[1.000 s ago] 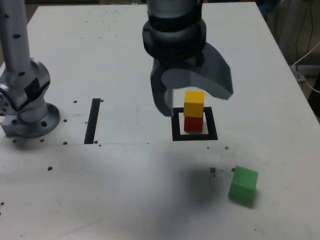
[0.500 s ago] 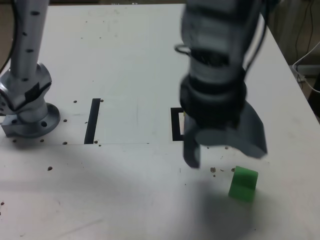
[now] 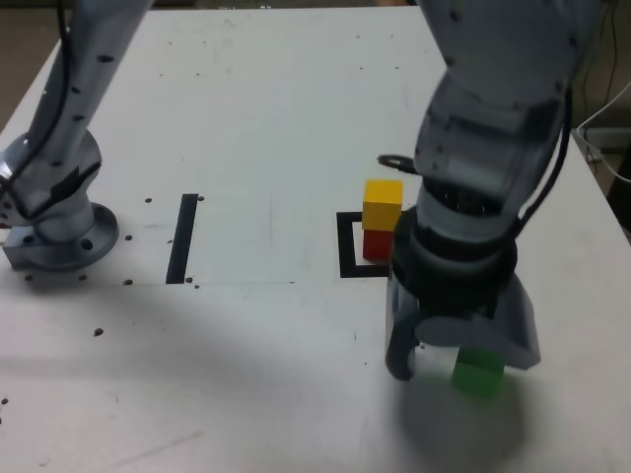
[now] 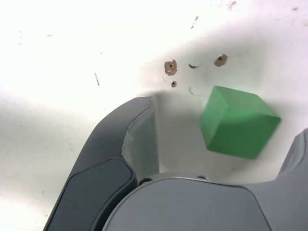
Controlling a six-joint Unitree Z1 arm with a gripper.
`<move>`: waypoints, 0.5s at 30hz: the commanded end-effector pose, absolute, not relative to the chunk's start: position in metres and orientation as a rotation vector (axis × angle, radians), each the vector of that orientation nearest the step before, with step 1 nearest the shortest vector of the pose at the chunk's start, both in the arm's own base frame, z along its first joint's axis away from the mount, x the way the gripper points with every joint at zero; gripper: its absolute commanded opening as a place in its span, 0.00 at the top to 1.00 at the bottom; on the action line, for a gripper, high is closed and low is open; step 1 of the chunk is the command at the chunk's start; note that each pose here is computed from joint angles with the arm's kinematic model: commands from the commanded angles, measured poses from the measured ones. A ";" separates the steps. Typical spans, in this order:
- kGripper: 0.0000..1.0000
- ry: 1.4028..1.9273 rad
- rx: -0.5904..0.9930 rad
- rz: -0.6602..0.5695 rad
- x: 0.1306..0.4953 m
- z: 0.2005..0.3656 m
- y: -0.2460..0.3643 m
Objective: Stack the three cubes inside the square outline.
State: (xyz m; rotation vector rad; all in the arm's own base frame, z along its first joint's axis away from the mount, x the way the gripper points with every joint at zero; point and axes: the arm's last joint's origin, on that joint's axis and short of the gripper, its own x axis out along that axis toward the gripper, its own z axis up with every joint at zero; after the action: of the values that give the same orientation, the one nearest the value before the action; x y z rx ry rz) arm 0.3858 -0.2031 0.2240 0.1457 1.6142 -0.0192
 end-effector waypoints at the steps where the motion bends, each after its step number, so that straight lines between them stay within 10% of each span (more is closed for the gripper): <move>1: 0.07 1.611 0.135 -0.021 0.391 0.220 -0.204; 15: 0.32 1.600 0.119 0.022 0.412 0.208 -0.195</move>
State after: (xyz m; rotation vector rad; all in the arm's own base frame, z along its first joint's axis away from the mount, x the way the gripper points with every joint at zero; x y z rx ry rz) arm 0.4094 -0.1945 0.2093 0.1179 1.6031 0.0176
